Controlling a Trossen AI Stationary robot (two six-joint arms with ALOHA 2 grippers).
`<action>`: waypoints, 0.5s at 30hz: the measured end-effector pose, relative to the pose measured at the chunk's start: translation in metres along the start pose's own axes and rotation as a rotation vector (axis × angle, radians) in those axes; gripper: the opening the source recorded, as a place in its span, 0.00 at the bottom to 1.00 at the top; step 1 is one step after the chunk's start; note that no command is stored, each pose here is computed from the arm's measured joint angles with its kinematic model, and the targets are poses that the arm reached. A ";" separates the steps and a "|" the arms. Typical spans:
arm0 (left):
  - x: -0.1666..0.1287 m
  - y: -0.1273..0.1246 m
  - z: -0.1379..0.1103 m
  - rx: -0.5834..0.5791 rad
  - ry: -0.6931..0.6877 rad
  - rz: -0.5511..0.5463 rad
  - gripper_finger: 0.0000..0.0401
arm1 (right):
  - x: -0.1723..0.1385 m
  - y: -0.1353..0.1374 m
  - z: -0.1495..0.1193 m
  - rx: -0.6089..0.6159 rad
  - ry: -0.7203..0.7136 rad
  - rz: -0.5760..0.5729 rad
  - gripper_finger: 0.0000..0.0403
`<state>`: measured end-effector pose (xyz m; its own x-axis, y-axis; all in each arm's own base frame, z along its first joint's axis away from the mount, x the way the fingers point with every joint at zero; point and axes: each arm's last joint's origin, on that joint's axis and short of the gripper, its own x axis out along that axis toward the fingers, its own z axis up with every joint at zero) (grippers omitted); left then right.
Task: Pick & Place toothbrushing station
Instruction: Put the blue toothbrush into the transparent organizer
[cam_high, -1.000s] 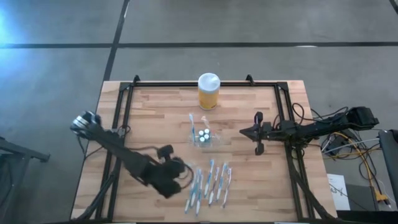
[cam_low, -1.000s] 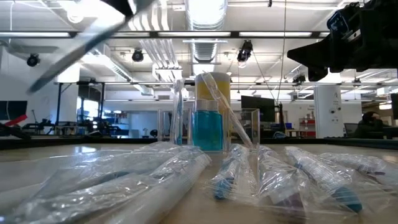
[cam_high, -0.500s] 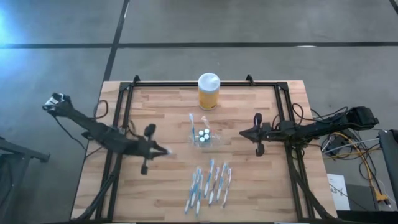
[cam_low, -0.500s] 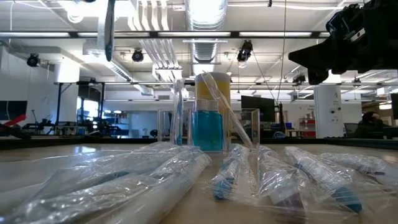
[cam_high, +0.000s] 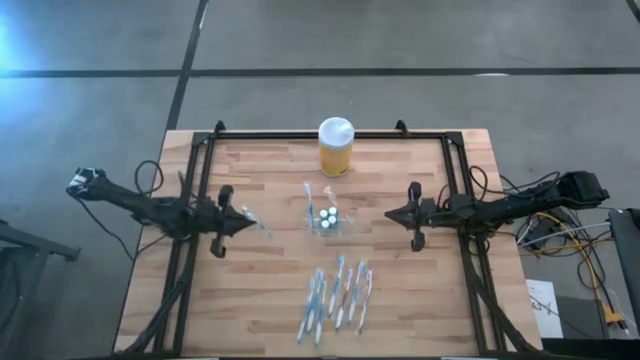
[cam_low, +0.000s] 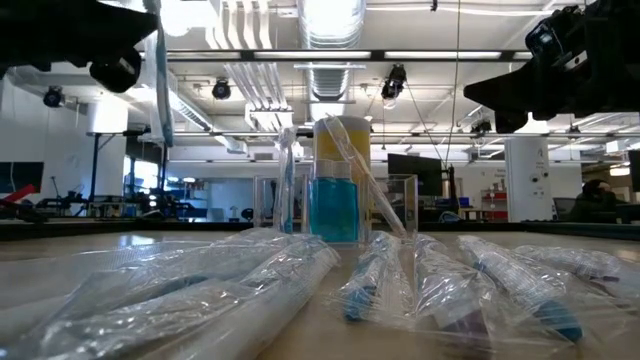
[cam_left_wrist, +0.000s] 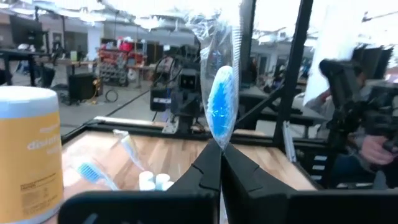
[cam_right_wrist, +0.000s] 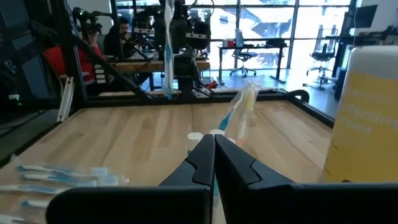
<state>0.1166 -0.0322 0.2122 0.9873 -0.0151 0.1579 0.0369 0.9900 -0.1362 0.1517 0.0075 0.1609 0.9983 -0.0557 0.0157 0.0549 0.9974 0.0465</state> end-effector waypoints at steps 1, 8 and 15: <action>-0.001 0.002 -0.003 0.004 -0.002 -0.008 0.00 | 0.000 0.000 0.000 -0.009 0.000 0.000 0.02; -0.002 0.017 -0.007 -0.055 -0.057 0.078 0.00 | 0.000 0.000 0.005 -0.064 -0.048 -0.001 0.02; 0.009 0.022 -0.006 -0.084 -0.086 -0.040 0.00 | -0.001 0.000 0.010 -0.117 -0.106 -0.005 0.02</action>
<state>0.1268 -0.0118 0.2050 0.9682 -0.0386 0.2474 0.0922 0.9736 -0.2088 0.1509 0.0073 0.1712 0.9909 -0.0593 0.1212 0.0680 0.9953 -0.0696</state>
